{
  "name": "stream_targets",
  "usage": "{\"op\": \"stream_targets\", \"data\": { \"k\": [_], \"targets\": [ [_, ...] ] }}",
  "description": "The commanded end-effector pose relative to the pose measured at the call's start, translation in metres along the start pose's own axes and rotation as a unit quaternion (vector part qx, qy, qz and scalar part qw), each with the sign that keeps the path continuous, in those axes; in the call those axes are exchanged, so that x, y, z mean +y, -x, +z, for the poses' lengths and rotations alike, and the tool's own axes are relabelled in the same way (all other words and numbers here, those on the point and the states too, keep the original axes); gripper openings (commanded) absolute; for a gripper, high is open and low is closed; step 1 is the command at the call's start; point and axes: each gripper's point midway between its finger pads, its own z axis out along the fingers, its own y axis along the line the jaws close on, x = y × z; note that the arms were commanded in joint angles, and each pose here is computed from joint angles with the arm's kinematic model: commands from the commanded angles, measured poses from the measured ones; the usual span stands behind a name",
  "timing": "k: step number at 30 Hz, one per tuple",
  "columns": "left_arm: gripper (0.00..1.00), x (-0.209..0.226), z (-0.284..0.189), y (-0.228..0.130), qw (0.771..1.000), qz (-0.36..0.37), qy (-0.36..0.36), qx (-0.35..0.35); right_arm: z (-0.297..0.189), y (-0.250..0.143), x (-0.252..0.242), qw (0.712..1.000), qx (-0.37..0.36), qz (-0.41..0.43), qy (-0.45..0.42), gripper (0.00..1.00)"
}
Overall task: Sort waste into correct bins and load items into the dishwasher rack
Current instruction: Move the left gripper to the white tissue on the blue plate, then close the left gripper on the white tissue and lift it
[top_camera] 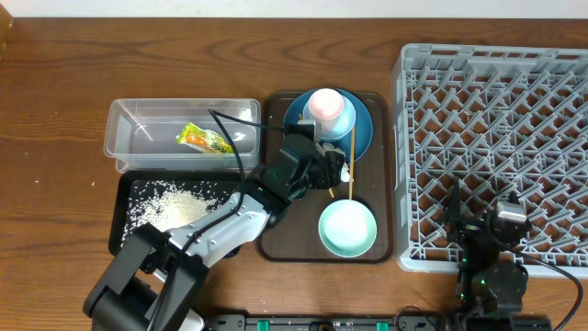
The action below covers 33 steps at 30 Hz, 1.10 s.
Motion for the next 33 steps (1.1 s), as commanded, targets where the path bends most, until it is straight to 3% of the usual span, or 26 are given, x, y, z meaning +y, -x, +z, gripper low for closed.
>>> {"op": "stream_targets", "data": {
  "k": [1,33],
  "targets": [
    [0.68,0.006,0.0034,-0.004,1.0,0.007,0.012,0.003,0.0001,-0.0016,-0.0007,1.0,0.002,0.008,-0.002,0.99],
    [0.68,0.0053,0.0036,-0.0025,1.0,0.007,0.011,-0.001,0.0001,-0.0016,-0.0007,1.0,0.002,0.008,-0.002,0.99]
  ]
}}
